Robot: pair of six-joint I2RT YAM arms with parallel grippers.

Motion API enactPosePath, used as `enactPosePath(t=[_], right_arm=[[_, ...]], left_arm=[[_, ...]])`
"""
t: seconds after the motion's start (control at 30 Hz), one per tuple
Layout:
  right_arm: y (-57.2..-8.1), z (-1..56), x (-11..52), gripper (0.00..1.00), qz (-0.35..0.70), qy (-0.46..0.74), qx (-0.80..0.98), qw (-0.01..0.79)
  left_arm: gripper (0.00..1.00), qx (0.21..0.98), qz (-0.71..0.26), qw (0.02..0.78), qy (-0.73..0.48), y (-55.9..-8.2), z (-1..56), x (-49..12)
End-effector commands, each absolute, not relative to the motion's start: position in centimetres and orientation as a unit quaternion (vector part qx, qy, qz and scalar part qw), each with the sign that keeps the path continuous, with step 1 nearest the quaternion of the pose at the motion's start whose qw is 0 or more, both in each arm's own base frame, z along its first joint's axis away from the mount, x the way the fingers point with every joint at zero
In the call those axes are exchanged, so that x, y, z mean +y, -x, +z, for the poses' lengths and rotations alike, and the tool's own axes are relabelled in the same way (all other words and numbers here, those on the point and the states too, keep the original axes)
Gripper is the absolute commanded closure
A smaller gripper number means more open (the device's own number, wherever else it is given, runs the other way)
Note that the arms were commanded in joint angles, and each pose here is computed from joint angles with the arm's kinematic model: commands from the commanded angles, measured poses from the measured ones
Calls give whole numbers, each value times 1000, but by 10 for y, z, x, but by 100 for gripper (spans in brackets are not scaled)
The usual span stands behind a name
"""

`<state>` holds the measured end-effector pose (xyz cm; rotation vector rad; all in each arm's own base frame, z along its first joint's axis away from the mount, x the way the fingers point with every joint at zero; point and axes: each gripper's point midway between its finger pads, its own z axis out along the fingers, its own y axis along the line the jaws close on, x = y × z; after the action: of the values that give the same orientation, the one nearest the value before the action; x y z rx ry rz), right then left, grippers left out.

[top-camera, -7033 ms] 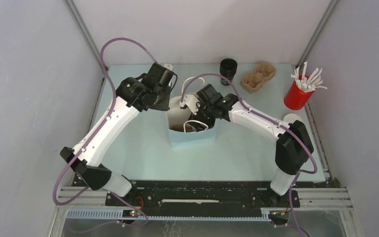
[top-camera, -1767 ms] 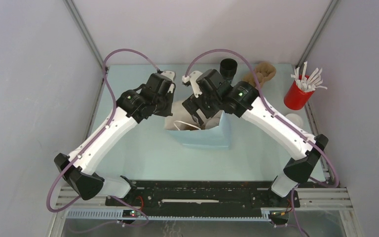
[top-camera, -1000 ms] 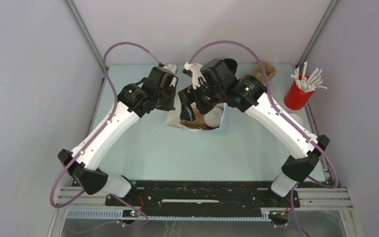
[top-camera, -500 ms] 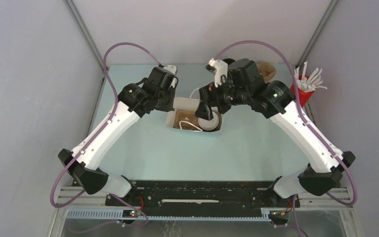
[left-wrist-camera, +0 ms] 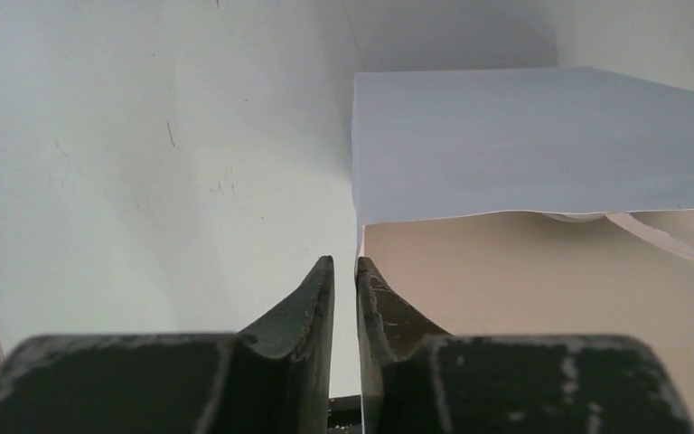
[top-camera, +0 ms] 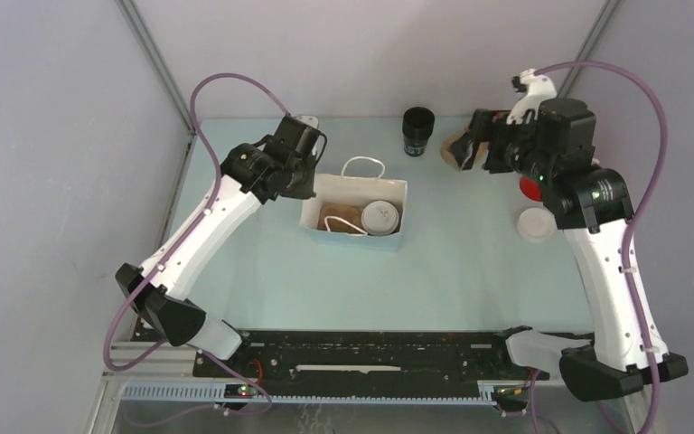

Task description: Pack the takeout coffee

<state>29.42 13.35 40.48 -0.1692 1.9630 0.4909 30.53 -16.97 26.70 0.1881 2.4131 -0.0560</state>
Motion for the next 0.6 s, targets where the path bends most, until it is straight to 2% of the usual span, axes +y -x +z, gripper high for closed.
enactPosePath(t=[0.0,0.1,0.3,0.43,0.57], right_arm=[[-343,388,74,5,132,-32,834,534],[-367,364,35,5,103,-80,854,504],[-403,322,-24,5,56,-145,881,446],[-418,305,-57,6,32,-183,884,429],[-431,309,-83,12,-6,-184,883,432]], left_arm=[[78,921,-23,383,-62,-316,293,-165],[67,916,-25,397,-58,-320,305,-162],[53,903,-42,422,-63,-323,323,-161],[46,896,-44,437,-67,-321,330,-155],[44,893,-41,443,-64,-314,329,-144]])
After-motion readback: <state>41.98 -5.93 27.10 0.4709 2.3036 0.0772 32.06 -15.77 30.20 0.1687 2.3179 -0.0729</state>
